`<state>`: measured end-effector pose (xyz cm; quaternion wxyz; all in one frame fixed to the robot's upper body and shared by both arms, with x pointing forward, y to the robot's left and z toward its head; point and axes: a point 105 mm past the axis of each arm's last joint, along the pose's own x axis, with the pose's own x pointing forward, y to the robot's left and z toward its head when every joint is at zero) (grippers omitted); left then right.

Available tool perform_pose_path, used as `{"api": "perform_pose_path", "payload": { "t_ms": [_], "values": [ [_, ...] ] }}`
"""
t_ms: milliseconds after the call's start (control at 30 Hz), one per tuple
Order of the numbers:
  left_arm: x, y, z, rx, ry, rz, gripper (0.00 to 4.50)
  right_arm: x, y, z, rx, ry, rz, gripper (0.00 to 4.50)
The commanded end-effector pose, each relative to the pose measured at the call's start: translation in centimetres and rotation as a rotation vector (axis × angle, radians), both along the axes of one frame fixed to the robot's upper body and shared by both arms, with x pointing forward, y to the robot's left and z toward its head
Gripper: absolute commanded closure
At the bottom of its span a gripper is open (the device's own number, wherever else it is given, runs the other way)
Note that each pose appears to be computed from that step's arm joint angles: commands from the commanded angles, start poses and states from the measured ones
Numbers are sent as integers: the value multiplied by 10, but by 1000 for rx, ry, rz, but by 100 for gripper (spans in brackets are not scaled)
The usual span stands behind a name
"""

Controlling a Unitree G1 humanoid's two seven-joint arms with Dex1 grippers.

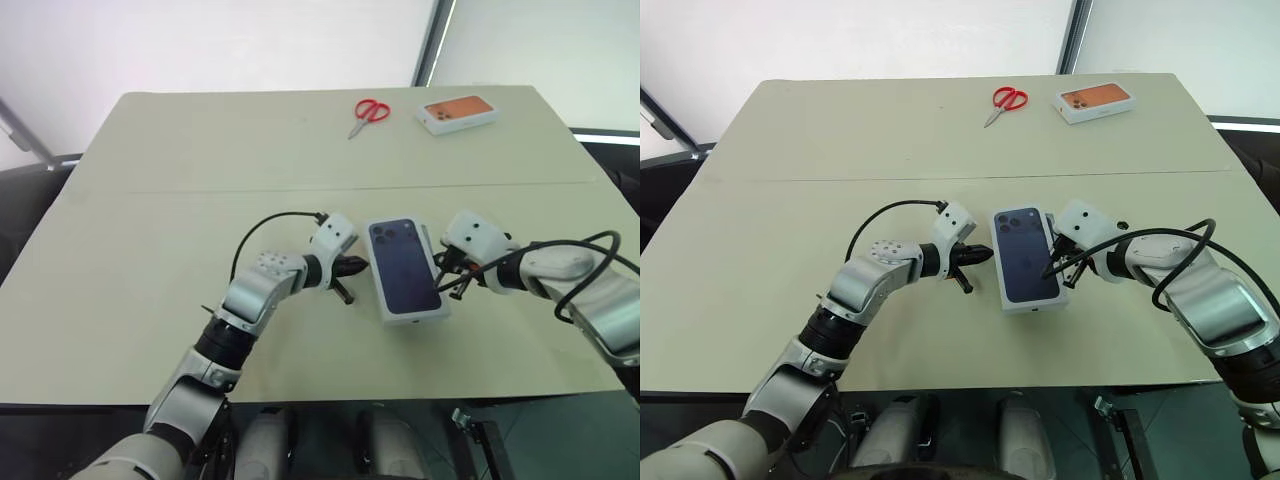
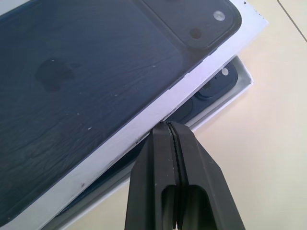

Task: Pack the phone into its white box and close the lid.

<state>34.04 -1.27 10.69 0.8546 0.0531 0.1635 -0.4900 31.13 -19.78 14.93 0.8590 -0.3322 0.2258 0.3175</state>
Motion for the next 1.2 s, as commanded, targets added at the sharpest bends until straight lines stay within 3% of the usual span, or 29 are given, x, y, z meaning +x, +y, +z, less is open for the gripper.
{"api": "perform_pose_path", "payload": {
  "t_ms": [33,733,1200],
  "values": [
    [2,-12,24,-68,-68,-20,450,-1,5,13,14,-52,25,449],
    [4,-33,25,-57,-75,-69,450,2,-11,11,-4,-47,-44,449],
    [7,-7,19,-2,-54,-41,450,8,-14,14,-4,-71,-73,449]
  ]
}}
